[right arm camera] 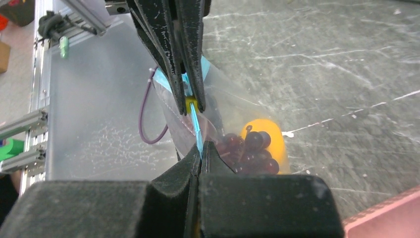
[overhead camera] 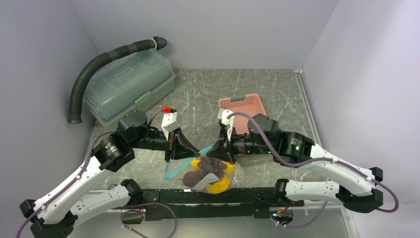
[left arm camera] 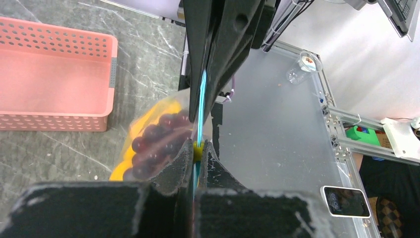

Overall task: Place the food in the zip-top bag and seal the zipper
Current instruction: Zip the zipper food storage bag.

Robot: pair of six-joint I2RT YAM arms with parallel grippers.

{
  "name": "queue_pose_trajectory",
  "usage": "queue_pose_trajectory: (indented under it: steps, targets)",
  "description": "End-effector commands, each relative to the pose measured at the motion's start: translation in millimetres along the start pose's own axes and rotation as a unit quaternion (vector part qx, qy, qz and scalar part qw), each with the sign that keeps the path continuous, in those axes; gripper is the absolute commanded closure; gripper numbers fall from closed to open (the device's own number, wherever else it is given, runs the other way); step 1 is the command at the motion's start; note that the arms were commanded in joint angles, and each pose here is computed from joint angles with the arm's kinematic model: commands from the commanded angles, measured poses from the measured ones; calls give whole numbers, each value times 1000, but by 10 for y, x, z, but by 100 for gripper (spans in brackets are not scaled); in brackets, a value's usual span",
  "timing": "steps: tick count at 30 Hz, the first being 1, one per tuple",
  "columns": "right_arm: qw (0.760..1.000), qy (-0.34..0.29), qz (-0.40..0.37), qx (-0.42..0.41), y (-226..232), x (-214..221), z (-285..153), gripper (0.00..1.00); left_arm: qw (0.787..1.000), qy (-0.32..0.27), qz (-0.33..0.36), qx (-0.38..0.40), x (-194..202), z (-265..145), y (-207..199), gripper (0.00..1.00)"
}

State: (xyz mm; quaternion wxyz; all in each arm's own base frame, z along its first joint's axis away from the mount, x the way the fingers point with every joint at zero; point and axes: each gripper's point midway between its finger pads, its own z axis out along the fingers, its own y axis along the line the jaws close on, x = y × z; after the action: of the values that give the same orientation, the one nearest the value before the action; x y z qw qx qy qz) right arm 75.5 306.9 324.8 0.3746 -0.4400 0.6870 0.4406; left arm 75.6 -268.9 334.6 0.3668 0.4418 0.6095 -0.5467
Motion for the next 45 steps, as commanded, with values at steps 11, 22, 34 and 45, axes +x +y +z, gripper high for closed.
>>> queue_pose_trajectory:
  steps: [11,22,34,45]
  targets:
    - [971,-202,15,126,-255,-840,-684,100,1000,20,-4,-10,105,-102,-48,100]
    - [946,-241,47,210,-528,-916,-909,100,999,26,-5,-25,120,-148,-39,100]
    - [921,-256,64,286,-774,-943,-1050,100,998,37,-9,-47,211,-221,-12,100]
    - [893,-255,69,365,-1034,-842,-1190,100,996,48,-19,-78,301,-281,60,100]
